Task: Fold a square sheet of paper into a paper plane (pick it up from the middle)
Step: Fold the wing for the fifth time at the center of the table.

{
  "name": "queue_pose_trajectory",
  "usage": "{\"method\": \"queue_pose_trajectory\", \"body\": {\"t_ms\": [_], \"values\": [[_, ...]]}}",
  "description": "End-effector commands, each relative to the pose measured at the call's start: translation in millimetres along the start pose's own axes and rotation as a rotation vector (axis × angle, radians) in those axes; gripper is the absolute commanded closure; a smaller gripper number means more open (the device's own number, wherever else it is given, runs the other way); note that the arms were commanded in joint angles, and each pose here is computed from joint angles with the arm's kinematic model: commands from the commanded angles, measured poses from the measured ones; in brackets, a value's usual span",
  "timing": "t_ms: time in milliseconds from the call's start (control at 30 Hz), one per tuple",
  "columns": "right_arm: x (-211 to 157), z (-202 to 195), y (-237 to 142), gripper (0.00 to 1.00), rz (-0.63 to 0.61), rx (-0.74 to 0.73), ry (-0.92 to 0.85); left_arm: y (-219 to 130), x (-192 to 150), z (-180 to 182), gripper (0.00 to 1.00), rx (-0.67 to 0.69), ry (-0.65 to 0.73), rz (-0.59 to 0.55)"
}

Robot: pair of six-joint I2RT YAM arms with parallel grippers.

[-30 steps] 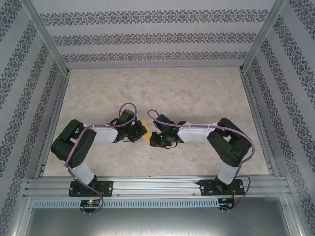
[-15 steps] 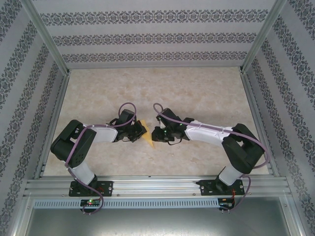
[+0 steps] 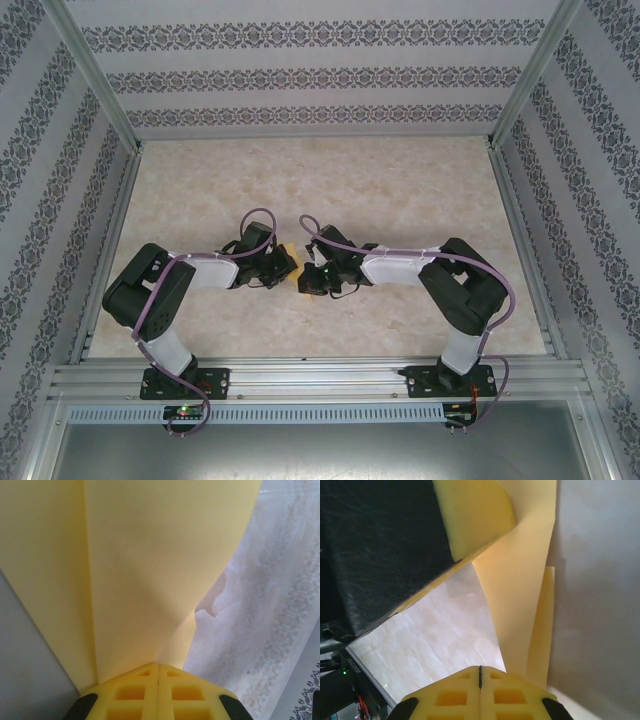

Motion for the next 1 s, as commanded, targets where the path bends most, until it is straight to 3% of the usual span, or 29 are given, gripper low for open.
{"method": "queue_pose_trajectory", "body": {"t_ms": [0,267,467,733,967], "values": [[-14.6,-19.7,4.3,0.96,0.043,-0.04,0.022,2.6,8.3,42.9,1.0,0.169,-0.049,-0.037],[-51.6,-52.5,15.4,0.95,0.107,-0.061,0.106,3.5,8.9,45.6,1.0,0.18,-0.05,-0.035],[-49.0,-43.5,-2.8,0.95,0.068,-0.052,0.088,2.6,9.4,47.2,1.0,0.183,-0.053,-0.039],[-76.1,-55.2,0.2,0.95,0.081,0.009,0.194,2.5,10.4,48.9,1.0,0.183,-0.058,-0.039],[-32.2,-8.9,-29.3,0.95,-0.047,0.108,0.084,1.2,9.5,44.6,1.0,0.169,-0.047,-0.032]]}}
Point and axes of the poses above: each hand's point on the last joint's axis, 136 mm out from that joint toward the fingers, its own y axis out along the fingers, its own z axis along the line the jaws close on, x = y × z, the point moved 4 cm from there along -y, back along the fingers, and after that the axes turned 14 degrees about -y, right-handed, at the moved point
